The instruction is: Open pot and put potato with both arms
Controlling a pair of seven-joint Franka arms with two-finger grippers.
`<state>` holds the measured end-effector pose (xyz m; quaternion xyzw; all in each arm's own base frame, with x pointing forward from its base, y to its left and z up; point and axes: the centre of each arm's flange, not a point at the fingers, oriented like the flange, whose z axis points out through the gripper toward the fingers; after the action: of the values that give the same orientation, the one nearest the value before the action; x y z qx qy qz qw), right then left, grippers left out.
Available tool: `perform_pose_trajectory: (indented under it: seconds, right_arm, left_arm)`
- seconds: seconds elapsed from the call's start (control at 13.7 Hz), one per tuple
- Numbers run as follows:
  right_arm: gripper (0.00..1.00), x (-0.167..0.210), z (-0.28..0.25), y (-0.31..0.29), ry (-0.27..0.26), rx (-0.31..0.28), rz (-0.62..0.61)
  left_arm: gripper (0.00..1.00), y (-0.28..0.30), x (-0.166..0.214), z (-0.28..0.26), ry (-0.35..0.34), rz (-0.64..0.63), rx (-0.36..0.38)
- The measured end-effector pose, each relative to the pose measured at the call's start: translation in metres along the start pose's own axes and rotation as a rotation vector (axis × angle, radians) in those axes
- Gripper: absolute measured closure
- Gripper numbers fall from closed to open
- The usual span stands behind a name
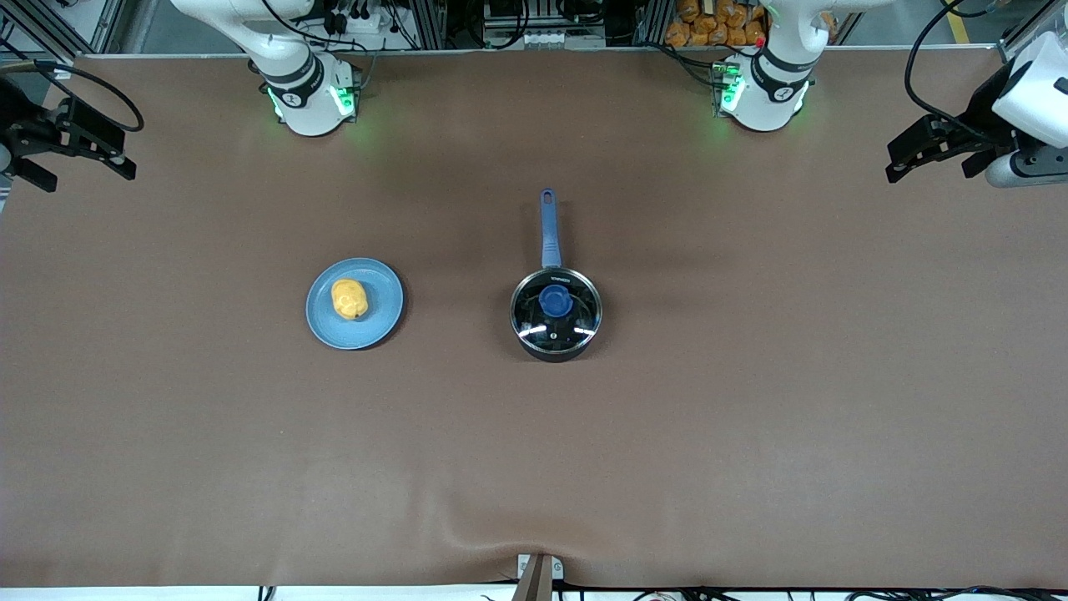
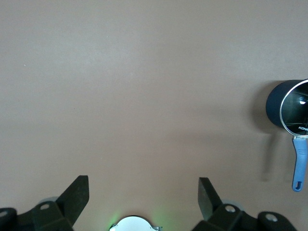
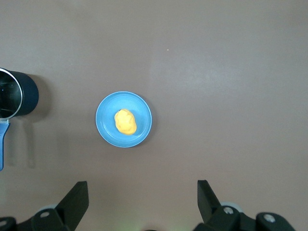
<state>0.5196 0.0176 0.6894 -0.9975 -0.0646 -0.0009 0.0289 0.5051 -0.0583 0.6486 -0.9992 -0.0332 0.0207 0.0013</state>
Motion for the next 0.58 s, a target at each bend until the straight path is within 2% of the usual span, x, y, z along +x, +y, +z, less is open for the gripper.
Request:
perform_pose_trajectory:
  seconds: [0.29, 0.58]
  right_arm:
    - [0.00, 0.000, 0.000, 0.000, -0.001, 0.000, 0.000]
    - [0.00, 0.000, 0.001, 0.000, -0.005, 0.000, -0.001]
  left_arm:
    - [0.00, 0.017, 0.006, 0.012, -0.018, 0.032, 0.004]
    - [0.00, 0.071, 0.017, 0.038, -0.023, 0.104, 0.007]
